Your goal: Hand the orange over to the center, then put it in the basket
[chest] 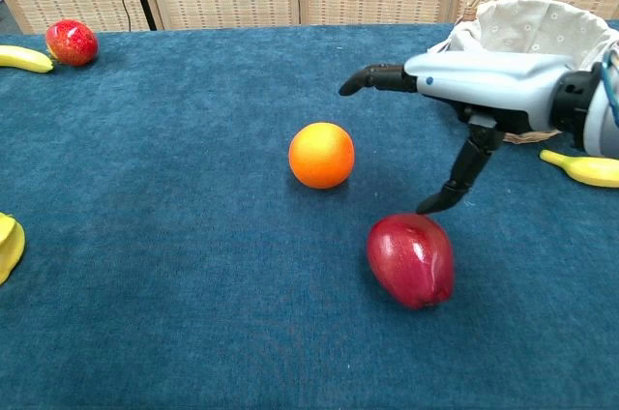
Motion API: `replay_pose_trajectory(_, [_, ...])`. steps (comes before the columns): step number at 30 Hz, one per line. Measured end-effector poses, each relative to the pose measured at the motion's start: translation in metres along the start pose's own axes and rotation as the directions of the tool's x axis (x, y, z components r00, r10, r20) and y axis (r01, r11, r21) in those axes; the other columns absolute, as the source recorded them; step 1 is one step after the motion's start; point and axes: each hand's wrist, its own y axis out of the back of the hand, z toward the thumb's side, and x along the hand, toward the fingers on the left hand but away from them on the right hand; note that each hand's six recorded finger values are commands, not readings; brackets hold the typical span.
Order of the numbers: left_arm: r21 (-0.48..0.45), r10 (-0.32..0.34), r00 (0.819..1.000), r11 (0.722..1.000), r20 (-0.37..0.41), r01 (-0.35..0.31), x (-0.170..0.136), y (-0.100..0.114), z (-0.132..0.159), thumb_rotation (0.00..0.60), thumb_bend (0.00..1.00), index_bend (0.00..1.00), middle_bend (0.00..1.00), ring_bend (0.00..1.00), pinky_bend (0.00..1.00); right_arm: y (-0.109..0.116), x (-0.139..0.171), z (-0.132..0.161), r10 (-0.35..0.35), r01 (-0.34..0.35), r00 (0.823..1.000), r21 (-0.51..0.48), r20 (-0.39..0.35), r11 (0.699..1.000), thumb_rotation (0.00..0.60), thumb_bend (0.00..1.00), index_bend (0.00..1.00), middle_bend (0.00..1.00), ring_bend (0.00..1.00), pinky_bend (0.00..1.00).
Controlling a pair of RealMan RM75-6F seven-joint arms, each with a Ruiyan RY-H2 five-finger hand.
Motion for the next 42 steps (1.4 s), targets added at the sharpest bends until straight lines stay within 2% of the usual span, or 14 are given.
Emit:
replay_pose_trajectory(9, [-0.005, -0.009, 1.000, 1.000, -0.011, 0.009, 0.003, -0.005, -0.002, 0.600, 0.15, 0.21, 0.15, 0.10, 0.15, 0.002, -0.022, 0.011, -0.032, 0.032, 0.999, -0.070, -0.002, 0.997, 0.600, 0.00, 0.00, 0.00, 0.01, 0.06])
replay_pose_trajectory(21, [-0.010, -0.010, 0.999, 1.000, -0.031, 0.010, 0.001, -0.005, -0.010, 0.600, 0.15, 0.21, 0.15, 0.10, 0.15, -0.025, -0.066, 0.021, 0.003, 0.000, 1.000, -0.151, 0.020, 0.989, 0.600, 0.00, 0.00, 0.00, 0.01, 0.06])
replay_pose_trajectory(32, [-0.024, -0.024, 0.999, 0.999, -0.043, 0.023, 0.001, -0.008, -0.017, 0.600, 0.15, 0.21, 0.15, 0.10, 0.15, -0.045, -0.090, 0.022, 0.029, -0.016, 0.998, -0.228, 0.054, 0.974, 0.600, 0.00, 0.00, 0.00, 0.01, 0.06])
replay_pose_trajectory(34, [-0.026, -0.025, 0.999, 0.999, -0.043, 0.024, 0.001, -0.008, -0.017, 0.600, 0.15, 0.21, 0.15, 0.10, 0.15, -0.048, -0.092, 0.021, 0.031, -0.016, 0.998, -0.245, 0.059, 0.969, 0.600, 0.00, 0.03, 0.01, 0.02, 0.07])
replay_pose_trajectory(37, [-0.030, -0.026, 0.999, 0.999, -0.043, 0.024, 0.001, -0.009, -0.017, 0.600, 0.15, 0.21, 0.15, 0.10, 0.15, -0.054, -0.095, 0.020, 0.035, -0.016, 0.997, -0.268, 0.067, 0.963, 0.600, 0.00, 0.14, 0.06, 0.06, 0.13])
replay_pose_trajectory(40, [-0.033, -0.027, 0.999, 0.999, -0.044, 0.026, 0.001, -0.009, -0.018, 0.600, 0.15, 0.21, 0.15, 0.10, 0.15, -0.059, -0.098, 0.018, 0.039, -0.016, 0.996, -0.290, 0.075, 0.957, 0.600, 0.00, 0.27, 0.16, 0.17, 0.26])
replay_pose_trajectory(42, [-0.035, -0.029, 0.999, 0.999, -0.044, 0.027, 0.001, -0.009, -0.018, 0.600, 0.16, 0.21, 0.15, 0.10, 0.15, -0.063, -0.100, 0.015, 0.037, -0.010, 0.996, -0.304, 0.084, 0.953, 0.600, 0.00, 0.39, 0.29, 0.30, 0.40])
